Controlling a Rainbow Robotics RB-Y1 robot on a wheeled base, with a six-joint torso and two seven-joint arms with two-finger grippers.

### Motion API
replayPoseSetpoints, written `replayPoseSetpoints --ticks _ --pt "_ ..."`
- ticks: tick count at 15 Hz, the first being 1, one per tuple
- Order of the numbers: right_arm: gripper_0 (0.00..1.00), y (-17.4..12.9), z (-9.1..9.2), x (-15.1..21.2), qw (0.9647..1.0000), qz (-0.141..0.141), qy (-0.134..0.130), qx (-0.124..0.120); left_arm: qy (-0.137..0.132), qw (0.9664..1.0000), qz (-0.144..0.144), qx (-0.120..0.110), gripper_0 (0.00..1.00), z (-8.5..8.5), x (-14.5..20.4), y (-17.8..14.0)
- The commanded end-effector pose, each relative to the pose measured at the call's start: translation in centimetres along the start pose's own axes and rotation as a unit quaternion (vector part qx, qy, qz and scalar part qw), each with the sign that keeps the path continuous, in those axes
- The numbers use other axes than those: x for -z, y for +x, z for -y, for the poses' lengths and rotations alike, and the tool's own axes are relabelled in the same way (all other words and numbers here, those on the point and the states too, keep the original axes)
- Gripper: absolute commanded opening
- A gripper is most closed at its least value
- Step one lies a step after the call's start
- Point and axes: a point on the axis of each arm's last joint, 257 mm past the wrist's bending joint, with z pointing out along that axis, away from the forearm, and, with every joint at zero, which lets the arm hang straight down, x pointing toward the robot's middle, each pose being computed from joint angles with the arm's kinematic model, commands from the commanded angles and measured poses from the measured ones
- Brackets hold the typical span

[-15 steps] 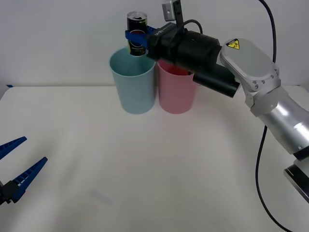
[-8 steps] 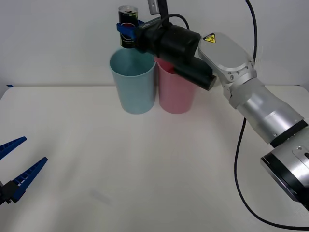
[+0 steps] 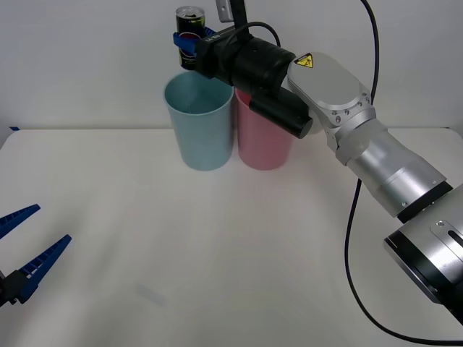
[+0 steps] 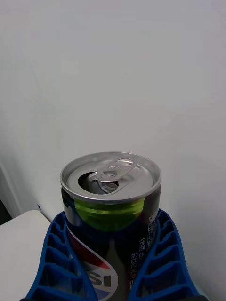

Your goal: Grasp the object on the table and drop it into the matching bin: aluminum can to the light blue bin, PET bottle to the pink bin.

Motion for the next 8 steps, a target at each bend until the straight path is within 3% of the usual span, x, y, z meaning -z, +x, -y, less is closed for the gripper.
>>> replayPoseSetpoints --ticks 1,2,8 --pt "0.60 -0.07 0.34 0.01 1.0000 0.002 0.006 -0.004 0.000 1.0000 0.000 0.000 1.00 0.00 0.00 0.00" --pt "1.00 -0.22 0.45 0.01 1.0000 0.004 0.008 -0.003 0.000 1.0000 0.000 0.000 1.00 0.00 0.00 0.00" --pt "1.00 -0.17 0.40 0.00 1.0000 0.003 0.008 0.005 0.000 1.0000 0.000 0.000 1.00 0.00 0.00 0.00"
